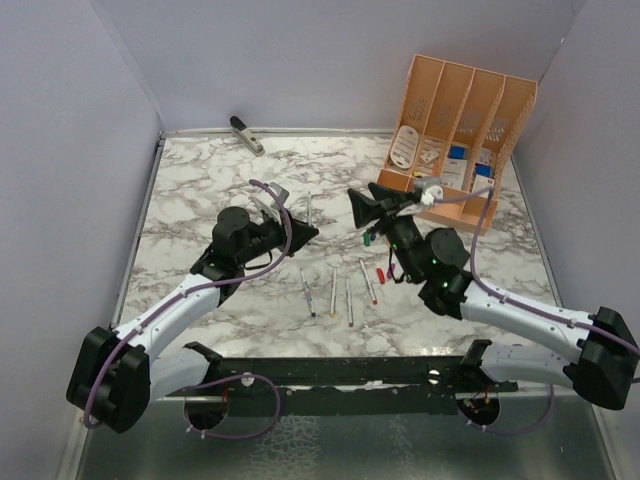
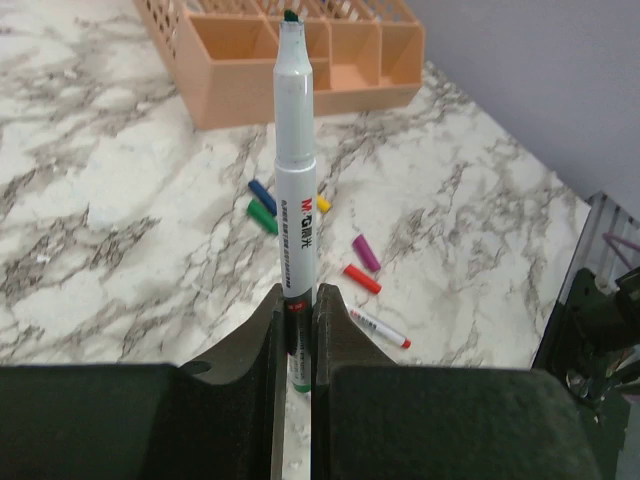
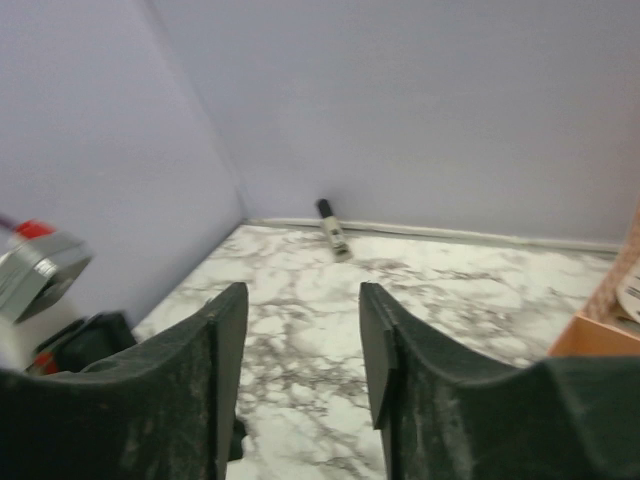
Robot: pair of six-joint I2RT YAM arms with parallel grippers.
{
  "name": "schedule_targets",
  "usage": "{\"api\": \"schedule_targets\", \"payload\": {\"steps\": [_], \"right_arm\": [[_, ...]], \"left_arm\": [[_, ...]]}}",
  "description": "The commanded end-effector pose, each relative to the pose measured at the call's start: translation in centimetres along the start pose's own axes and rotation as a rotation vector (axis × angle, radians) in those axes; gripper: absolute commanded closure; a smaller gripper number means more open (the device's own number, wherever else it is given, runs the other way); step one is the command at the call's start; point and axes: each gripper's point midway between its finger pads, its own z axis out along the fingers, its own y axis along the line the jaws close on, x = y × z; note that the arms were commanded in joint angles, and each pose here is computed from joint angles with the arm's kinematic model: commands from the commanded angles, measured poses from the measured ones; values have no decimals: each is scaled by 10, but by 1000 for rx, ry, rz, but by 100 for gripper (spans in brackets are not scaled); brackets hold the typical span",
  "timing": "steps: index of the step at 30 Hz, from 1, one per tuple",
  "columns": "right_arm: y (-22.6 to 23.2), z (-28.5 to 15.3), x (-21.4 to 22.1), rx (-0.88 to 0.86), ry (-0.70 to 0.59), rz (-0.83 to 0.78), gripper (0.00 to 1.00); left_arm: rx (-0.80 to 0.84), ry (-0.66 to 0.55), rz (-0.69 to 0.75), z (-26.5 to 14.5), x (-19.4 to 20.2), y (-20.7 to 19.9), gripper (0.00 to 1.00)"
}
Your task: Insert the pens into the pen caps
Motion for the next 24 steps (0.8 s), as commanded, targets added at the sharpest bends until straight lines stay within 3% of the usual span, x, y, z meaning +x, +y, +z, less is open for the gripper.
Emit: {"api": "schedule_targets", "payload": {"steps": [1,11,24], "right_arm": [[-55,0,90,179,363,-188,68],[-76,-5,192,215,668,-249,80],[-93,-17,256,234,830,-208,80]], "left_arm": [[-36,54,15,-6,19,5,100],[10,71,23,-10,26,-6,100],[65,74,29,-9,25,-17,100]]}}
